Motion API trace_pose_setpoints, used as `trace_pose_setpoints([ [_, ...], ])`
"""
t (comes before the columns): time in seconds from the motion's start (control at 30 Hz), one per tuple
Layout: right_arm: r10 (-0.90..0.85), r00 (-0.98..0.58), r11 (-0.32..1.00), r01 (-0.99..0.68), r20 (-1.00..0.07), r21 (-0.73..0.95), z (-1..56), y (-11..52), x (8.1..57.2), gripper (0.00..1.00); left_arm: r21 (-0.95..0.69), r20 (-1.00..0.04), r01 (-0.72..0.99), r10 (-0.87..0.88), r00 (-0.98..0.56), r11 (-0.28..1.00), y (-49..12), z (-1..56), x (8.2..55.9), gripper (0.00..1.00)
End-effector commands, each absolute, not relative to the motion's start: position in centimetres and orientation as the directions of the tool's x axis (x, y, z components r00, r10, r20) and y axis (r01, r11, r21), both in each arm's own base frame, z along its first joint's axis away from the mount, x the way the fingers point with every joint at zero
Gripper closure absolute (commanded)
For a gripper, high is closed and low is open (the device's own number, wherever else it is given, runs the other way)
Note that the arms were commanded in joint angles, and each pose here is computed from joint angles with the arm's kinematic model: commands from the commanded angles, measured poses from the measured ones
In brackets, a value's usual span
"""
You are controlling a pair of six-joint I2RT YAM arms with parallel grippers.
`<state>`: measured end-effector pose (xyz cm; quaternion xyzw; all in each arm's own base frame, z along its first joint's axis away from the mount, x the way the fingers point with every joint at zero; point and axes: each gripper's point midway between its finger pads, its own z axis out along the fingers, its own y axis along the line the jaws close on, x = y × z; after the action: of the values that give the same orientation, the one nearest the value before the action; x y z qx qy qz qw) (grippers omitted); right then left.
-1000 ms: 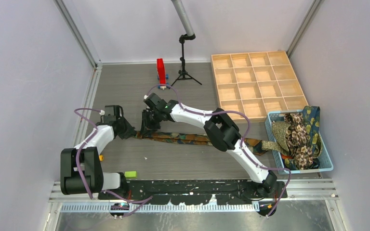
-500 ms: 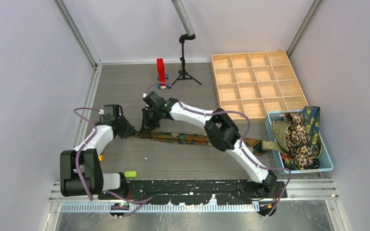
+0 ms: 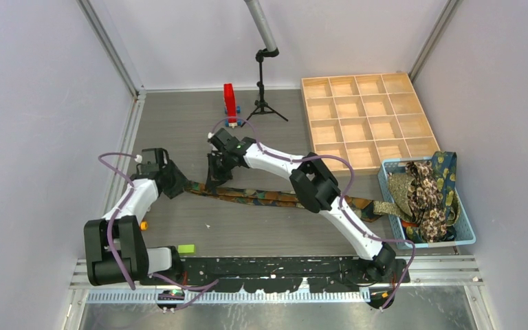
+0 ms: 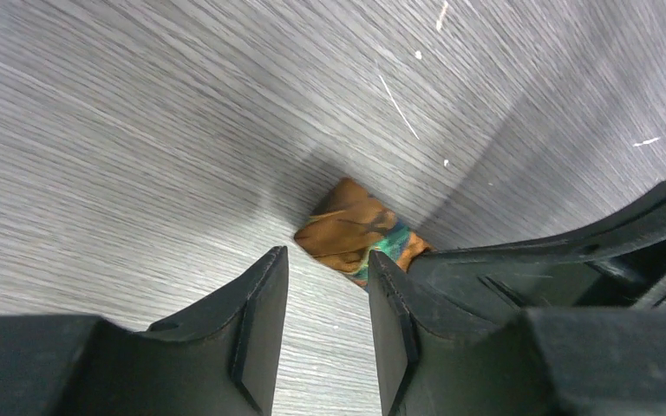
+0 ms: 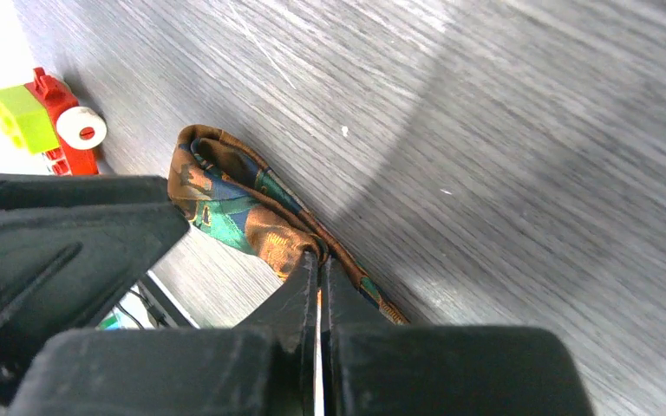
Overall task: Roll the ties
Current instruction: Roll the tie at the center of the board.
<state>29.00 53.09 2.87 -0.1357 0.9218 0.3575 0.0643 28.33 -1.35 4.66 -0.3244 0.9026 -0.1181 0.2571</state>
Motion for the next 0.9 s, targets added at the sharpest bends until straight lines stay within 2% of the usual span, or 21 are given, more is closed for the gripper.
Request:
trace_pose_setpoints([
  [0.0,-0.229,-0.945,0.691,-0.328,-0.235,0.644,3.7,53.0,29.5,1.00,-0.404,-0.437,-0.491,-0.635,-0.637,0.772,0.0,5.2,28.8,0.59],
  [0.3,-0.236,-0.946,0.694,-0.324,-0.222,0.643,2.9,52.7,29.5,1.00,-0.574,-0.404,-0.408,-0.678,-0.613,0.711,-0.6,5.9,30.0,0.60],
  [0.57,-0.239,-0.948,0.695,-0.319,-0.212,0.644,2.4,52.6,29.3,1.00,-0.574,-0.451,-0.380,-0.667,-0.593,0.725,-0.2,5.3,30.9,0.61],
  [0.87,-0.239,-0.947,0.688,-0.321,-0.215,0.650,2.6,52.8,29.5,1.00,-0.568,-0.434,-0.380,-0.658,-0.615,0.730,-0.3,4.0,30.8,0.64],
])
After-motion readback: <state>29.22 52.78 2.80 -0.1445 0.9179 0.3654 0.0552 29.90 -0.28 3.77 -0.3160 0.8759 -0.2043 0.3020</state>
